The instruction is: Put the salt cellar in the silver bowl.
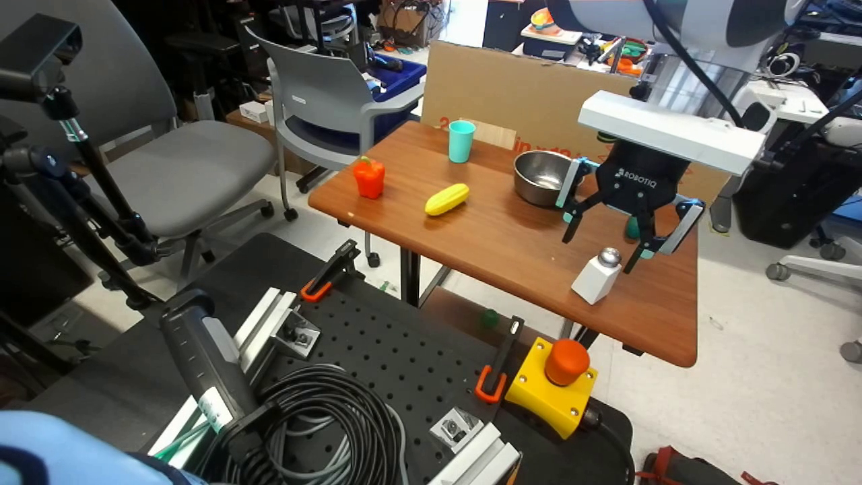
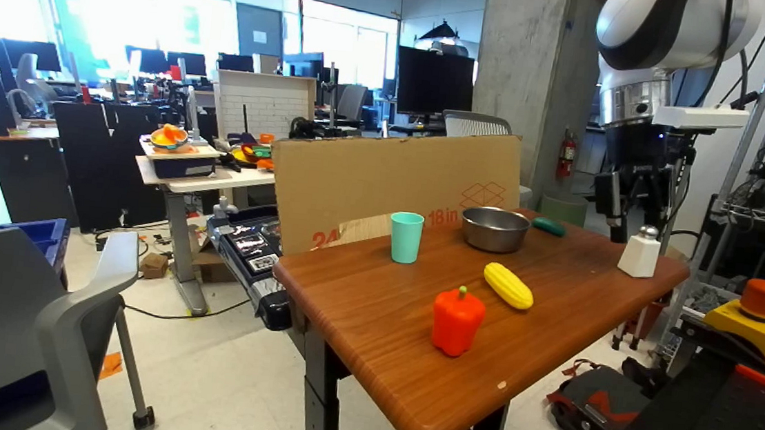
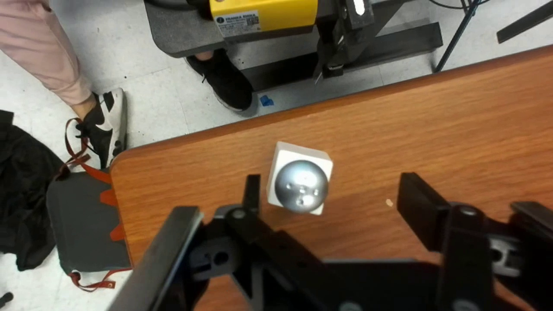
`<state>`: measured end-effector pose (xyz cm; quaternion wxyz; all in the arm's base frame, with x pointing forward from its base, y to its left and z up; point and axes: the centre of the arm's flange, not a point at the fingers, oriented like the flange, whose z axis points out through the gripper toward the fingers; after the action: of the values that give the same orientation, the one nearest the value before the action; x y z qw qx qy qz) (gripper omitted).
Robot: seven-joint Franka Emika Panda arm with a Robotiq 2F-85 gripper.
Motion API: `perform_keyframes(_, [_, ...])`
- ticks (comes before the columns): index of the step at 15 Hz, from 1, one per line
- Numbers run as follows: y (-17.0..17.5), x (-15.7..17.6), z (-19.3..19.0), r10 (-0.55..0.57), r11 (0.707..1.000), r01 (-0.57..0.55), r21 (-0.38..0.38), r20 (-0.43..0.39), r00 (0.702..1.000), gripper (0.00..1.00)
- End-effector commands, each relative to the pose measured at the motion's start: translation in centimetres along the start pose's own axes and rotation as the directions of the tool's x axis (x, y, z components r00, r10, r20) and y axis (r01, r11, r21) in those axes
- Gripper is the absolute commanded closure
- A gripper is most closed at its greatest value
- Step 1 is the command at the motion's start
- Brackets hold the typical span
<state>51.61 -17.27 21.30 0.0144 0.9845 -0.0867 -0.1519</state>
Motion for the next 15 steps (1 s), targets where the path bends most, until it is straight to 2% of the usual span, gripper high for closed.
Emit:
perform_keyframes(1, [0.2, 0.9, 0.3, 0.03, 0.999, -0.026, -0.04, 0.092, 0.995, 0.51])
perform_keyframes(4, [0.3, 0.7, 0.5, 0.043, 0.997, -0.035, -0.064, 0.13, 0.991, 0.73])
perform_keyframes(6, [0.0, 0.7, -0.3, 0.039, 0.996, -0.031, -0.085, 0.098, 0.994, 0.88])
perform_keyframes(9, [-1.2, 1.3, -3.2, 0.039, 0.991, -0.037, -0.131, 0.011, 0.999, 0.9])
perform_keyframes(15, [-4.6, 3.7, -9.5, -0.095, 0.989, 0.084, -0.123, -0.089, 0.992, 0.9])
